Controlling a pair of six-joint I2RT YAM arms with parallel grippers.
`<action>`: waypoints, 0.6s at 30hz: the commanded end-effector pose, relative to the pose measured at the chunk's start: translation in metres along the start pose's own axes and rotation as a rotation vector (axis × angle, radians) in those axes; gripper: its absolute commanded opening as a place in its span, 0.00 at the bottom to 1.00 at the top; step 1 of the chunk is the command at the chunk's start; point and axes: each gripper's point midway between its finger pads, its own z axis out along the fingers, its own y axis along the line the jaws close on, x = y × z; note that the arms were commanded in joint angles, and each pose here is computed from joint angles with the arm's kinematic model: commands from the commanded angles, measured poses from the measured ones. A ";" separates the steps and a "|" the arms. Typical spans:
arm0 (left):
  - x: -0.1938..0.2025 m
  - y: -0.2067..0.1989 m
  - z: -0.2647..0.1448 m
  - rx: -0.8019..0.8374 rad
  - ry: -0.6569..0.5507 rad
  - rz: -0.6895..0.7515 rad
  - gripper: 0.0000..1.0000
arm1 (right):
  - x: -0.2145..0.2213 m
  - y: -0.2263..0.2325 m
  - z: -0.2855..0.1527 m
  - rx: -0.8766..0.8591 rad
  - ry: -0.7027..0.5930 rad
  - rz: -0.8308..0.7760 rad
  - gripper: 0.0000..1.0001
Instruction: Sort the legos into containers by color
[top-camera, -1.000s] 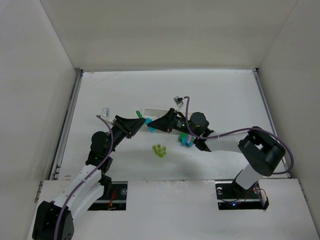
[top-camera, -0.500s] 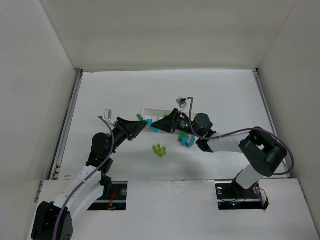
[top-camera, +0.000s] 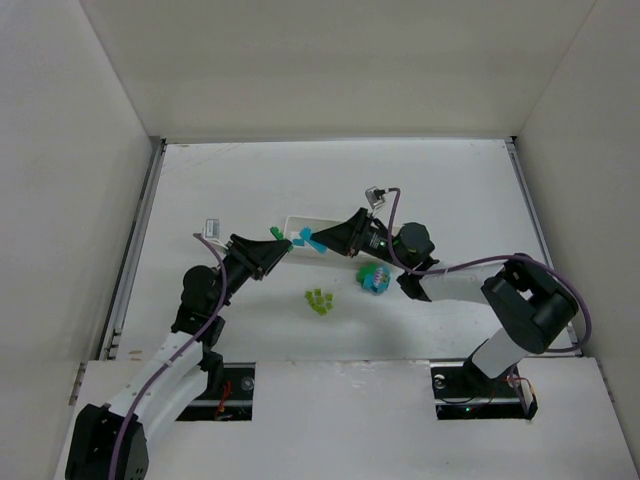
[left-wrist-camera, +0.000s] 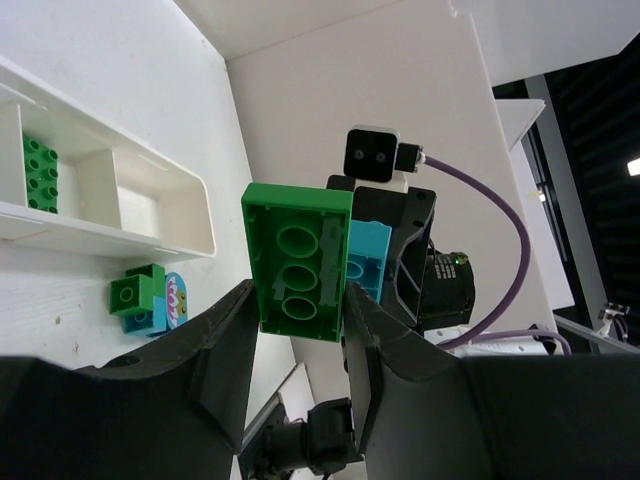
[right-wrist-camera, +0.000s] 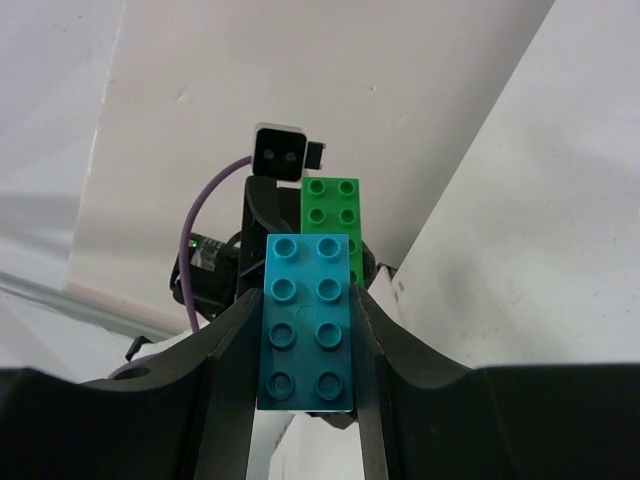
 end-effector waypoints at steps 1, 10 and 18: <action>-0.008 -0.022 -0.003 0.078 -0.029 0.052 0.15 | -0.016 0.012 0.008 -0.039 -0.039 -0.047 0.27; -0.018 0.001 -0.007 -0.011 -0.069 0.080 0.15 | -0.045 -0.084 0.035 0.423 -0.085 -0.207 0.28; -0.020 0.009 -0.005 -0.037 -0.068 0.112 0.15 | -0.047 -0.130 0.049 0.639 -0.013 -0.296 0.29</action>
